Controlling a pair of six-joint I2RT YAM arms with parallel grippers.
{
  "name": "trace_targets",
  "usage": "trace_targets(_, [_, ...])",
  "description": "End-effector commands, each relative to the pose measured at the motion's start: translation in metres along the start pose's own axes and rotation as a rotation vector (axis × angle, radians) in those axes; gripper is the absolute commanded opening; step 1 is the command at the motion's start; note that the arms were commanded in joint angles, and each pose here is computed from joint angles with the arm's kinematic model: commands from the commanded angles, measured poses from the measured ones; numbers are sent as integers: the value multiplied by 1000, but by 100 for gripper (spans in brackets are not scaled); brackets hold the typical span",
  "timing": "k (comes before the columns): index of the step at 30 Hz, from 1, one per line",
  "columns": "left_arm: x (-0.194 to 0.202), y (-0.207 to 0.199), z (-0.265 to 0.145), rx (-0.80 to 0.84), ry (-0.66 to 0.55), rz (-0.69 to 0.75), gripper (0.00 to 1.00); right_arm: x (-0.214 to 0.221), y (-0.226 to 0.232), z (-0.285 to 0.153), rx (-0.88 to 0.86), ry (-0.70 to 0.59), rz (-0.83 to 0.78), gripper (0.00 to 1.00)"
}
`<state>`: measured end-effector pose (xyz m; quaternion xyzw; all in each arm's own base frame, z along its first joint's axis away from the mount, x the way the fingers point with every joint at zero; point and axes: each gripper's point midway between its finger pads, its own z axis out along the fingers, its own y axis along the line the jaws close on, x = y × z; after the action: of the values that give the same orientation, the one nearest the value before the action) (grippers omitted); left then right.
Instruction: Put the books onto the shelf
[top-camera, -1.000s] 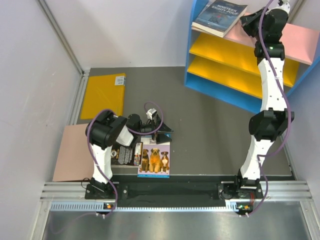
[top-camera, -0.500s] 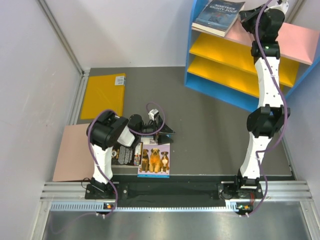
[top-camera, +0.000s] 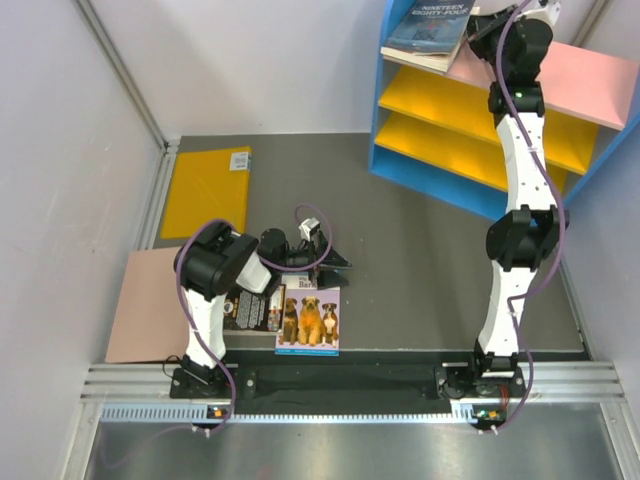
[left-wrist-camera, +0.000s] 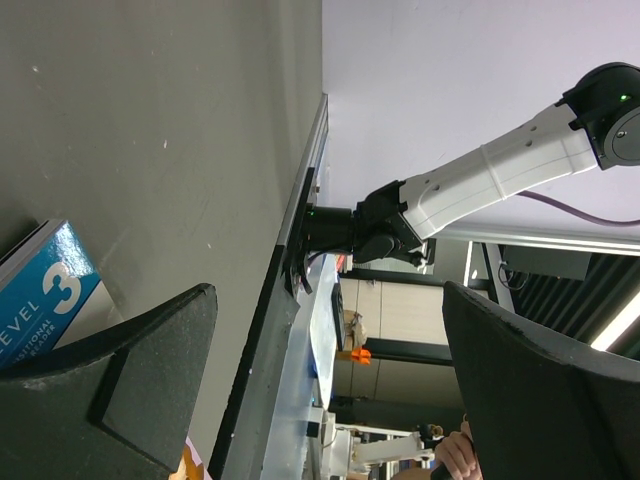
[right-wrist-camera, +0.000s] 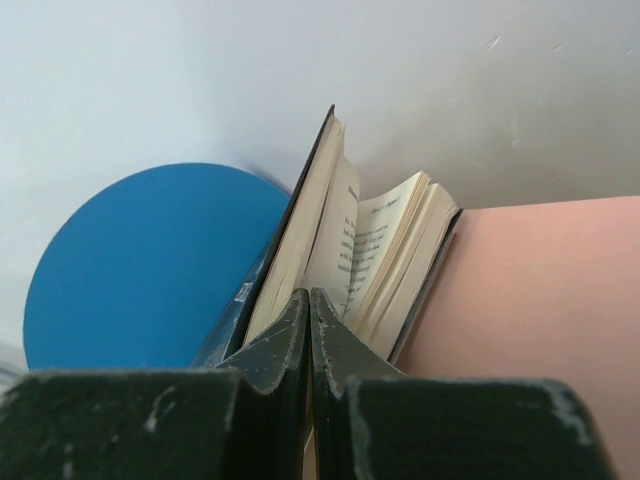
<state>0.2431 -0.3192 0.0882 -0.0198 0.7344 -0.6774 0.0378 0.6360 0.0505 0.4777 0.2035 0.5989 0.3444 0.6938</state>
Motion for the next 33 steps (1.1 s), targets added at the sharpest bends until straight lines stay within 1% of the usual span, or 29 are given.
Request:
trace_targets(1, [-4,-60,-1,211,-33,355,99,46,0,2,-10,133,17,0])
trace_targets(3, [-4,-60,-2,211,-36,355,99,46,-4,-1,14,136,-1,0])
trace_targets(4, [-4,-60,-2,211,-37,356,98,38,3,-5,9,120,-20,0])
trace_targets(5, [-3,-61,-1,213,-37,359,99,39,-3,-7,27,121,-28,0])
trace_targets(7, [-4,-61,-1,212,-40,358,99,23,6,-15,34,82,-66,0])
trace_targets(9, [-4,-62,-1,214,-40,362,99,17,0,-20,65,69,-85,0])
trace_targets(10, [-3,-62,-1,216,-39,362,99,7,7,-26,58,52,-106,0])
trace_targets(15, [0,-63,2,221,-34,366,99,-15,2,-46,131,18,-178,0])
trace_targets(16, [1,-62,2,222,-30,364,99,-24,10,-53,126,3,-196,0])
trace_targets(18, [2,-63,3,225,-27,365,99,-25,7,-61,150,0,-211,0])
trace_targets(19, [2,-64,3,229,-29,368,99,-46,5,-71,166,-34,-233,0])
trace_targets(20, [3,-65,3,233,-28,372,99,-45,1,-75,176,-28,-242,0])
trace_targets(22, [4,-66,2,231,-27,374,99,-58,16,-91,162,-42,-279,0])
trace_targets(24, [1,-64,3,216,-32,378,99,-55,16,-103,171,-21,-300,0])
trace_targets(25, [-3,-67,2,207,-52,382,99,-65,33,-118,144,-35,-323,0])
trace_targets(26, [-4,-64,2,185,-54,366,99,-56,28,-125,151,-5,-331,0])
trace_targets(27, [-7,-64,2,172,-64,391,99,-65,47,-144,117,-16,-358,1])
trace_targets(28, [-10,-75,1,176,-77,428,99,-50,40,-153,130,26,-366,2])
trace_targets(29, [-13,-68,1,120,-74,383,99,-48,43,-164,123,36,-378,7])
trace_targets(30, [-20,-65,0,86,-89,448,98,-57,58,-186,101,17,-411,9])
trace_targets(31, [-25,-83,-1,73,-102,506,99,-21,52,-194,95,102,-409,11])
trace_targets(32, [-35,-85,-1,25,-136,538,99,-14,53,-206,91,118,-412,13])
trace_targets(33, [-35,-71,-7,-111,-116,561,99,-13,65,-226,51,123,-414,15])
